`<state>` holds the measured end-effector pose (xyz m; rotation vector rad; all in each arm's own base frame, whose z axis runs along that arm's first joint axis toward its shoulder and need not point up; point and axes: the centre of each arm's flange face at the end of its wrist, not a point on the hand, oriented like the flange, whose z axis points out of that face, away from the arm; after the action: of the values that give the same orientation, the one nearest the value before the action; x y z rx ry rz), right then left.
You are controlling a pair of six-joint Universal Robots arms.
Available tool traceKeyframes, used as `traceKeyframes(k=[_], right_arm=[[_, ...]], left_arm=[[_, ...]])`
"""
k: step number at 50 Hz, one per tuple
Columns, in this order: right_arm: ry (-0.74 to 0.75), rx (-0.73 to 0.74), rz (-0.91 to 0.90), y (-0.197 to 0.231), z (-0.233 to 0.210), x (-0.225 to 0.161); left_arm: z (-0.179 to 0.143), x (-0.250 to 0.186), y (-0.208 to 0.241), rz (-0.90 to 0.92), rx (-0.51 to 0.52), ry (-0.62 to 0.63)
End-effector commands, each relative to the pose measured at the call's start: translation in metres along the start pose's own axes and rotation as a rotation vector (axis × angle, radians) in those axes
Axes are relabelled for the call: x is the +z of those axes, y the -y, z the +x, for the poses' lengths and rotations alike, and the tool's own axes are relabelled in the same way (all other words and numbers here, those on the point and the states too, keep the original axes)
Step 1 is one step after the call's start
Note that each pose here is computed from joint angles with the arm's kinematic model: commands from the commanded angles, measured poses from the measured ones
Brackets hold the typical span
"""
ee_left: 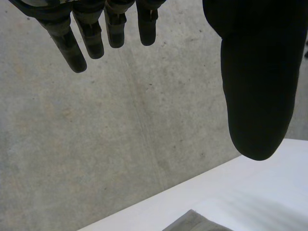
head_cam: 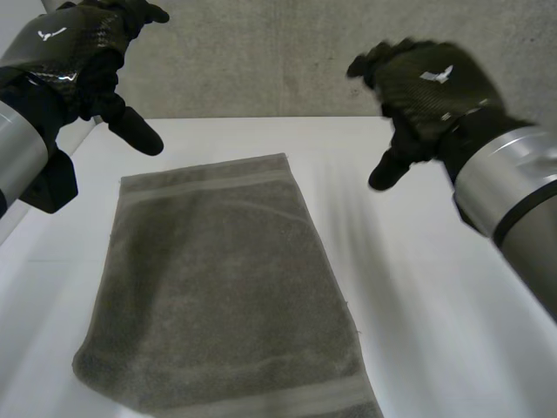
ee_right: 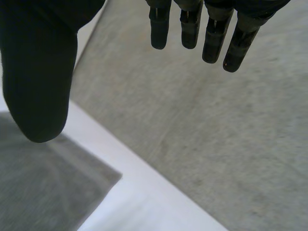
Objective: Fold the laundry
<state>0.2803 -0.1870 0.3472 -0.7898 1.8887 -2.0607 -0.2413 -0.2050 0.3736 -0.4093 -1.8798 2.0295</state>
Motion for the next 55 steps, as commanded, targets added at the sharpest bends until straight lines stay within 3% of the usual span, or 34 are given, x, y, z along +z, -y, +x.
traceKeyframes(k=[1,13,23,41,55], right_arm=[[0.126,-0.166,-0.129,-0.035,-0.025,0.010],[0.240,-0.210,-0.347,-0.105,-0.042,0.013],[0.117,-0.054,-0.366,-0.167,-0.035,0.004],[0.149,-0.054,-0.369,-0.197,-0.043,-0.001],[0.071,-0.048,-0.410,-0.202,-0.033,0.001]], left_arm=[[0.002,0.016,-0.028,-0.085,-0.001,-0.014],[0.003,0.044,-0.072,-0.199,0.063,-0.054],[0.000,0.050,-0.085,-0.220,0.062,-0.047],[0.000,0.054,-0.096,-0.237,0.063,-0.047],[0.000,0.054,-0.096,-0.231,0.065,-0.047]])
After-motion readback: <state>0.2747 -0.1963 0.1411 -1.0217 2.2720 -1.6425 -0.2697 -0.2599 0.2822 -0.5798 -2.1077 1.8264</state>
